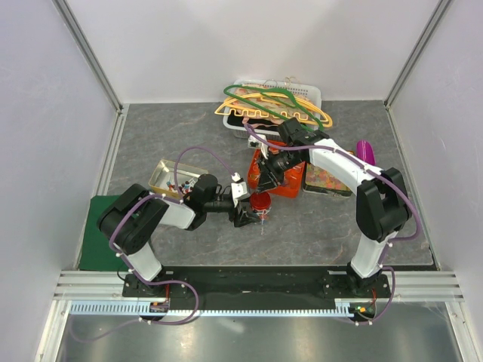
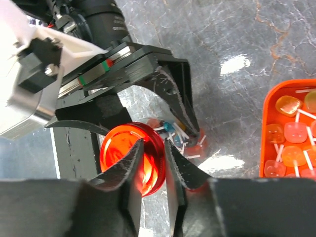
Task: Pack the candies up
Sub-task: Screw the bottle lid onto the packing bottle.
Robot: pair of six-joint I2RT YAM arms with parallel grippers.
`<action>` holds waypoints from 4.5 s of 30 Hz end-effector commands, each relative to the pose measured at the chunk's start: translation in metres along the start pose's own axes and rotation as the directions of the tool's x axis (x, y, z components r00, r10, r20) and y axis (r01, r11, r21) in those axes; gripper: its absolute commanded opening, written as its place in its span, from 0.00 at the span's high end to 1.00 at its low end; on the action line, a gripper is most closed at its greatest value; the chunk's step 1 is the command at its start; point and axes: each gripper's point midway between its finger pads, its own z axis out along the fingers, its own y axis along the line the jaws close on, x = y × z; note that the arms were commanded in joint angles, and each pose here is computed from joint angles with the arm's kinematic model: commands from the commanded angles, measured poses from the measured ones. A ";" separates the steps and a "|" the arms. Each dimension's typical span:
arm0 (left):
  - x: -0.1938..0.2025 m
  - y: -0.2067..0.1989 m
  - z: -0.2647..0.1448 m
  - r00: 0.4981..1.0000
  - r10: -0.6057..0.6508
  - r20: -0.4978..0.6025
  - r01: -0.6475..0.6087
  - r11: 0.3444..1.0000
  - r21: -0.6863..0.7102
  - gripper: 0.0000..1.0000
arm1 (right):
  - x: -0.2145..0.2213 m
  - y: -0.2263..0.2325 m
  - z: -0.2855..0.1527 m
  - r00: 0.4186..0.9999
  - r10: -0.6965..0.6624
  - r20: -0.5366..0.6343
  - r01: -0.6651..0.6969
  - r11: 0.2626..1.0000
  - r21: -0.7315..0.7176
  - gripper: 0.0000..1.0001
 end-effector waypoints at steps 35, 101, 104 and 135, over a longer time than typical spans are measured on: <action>0.003 0.013 0.003 1.000 -0.002 -0.023 0.001 0.999 -0.039 0.30 | 0.046 0.055 -0.042 0.995 -0.070 -0.074 0.071 0.997 0.023 0.78; 0.005 0.015 0.004 0.999 -0.013 -0.035 0.011 0.999 -0.041 0.30 | 0.034 0.060 -0.042 0.994 -0.071 -0.078 0.068 0.997 -0.042 0.77; 0.005 0.015 0.004 0.999 -0.012 -0.036 0.011 0.999 -0.039 0.30 | 0.013 0.059 -0.050 0.993 -0.113 -0.037 0.113 0.994 -0.004 0.73; 0.006 0.017 0.005 0.999 -0.019 -0.040 0.017 0.999 -0.045 0.30 | 0.022 0.017 -0.010 0.995 -0.042 -0.089 0.039 0.999 -0.035 0.80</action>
